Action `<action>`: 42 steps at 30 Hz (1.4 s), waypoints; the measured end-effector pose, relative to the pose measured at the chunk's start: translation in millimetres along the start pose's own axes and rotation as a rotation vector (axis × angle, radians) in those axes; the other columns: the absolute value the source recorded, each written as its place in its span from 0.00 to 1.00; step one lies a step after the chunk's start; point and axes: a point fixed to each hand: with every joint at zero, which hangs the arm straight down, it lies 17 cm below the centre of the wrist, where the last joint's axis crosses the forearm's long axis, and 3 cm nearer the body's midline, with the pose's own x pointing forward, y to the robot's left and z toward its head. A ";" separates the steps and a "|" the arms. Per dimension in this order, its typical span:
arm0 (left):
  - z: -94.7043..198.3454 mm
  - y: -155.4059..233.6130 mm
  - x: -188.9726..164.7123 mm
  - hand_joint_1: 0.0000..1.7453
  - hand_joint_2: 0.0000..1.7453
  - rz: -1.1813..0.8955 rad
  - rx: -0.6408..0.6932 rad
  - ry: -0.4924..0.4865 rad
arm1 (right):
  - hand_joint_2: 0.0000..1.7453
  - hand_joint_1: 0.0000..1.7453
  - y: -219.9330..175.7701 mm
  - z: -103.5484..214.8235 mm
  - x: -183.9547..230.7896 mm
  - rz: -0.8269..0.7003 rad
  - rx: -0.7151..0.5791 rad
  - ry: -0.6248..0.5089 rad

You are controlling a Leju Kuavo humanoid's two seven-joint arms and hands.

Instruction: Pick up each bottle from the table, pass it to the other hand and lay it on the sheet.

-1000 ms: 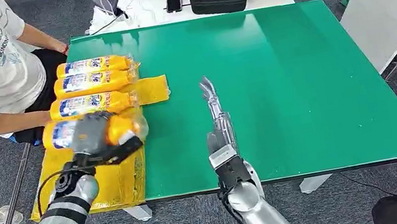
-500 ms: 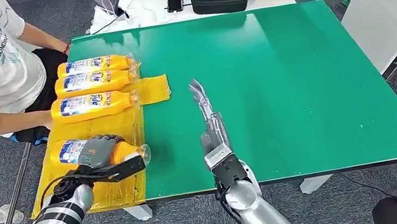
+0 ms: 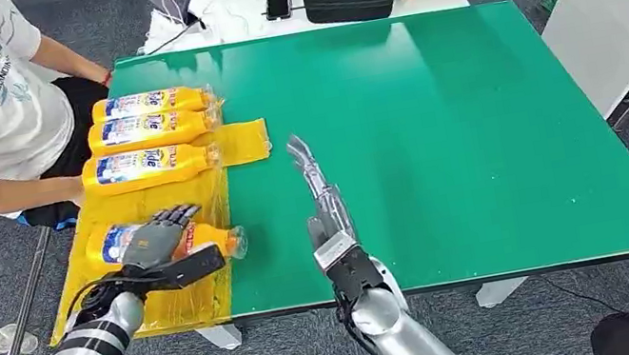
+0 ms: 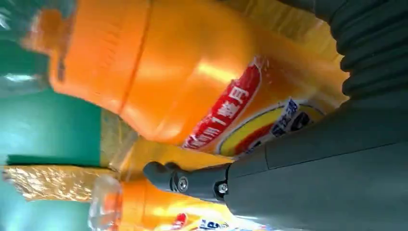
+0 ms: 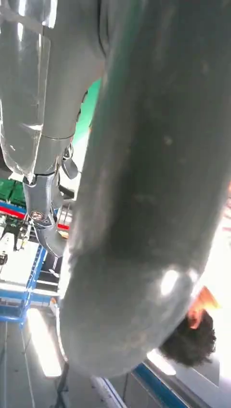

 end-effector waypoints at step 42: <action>165.6 237.5 80.2 0.00 1.00 1.075 1.469 -0.502 | 1.00 0.00 -19.9 63.0 -33.1 0.155 -0.163 0.119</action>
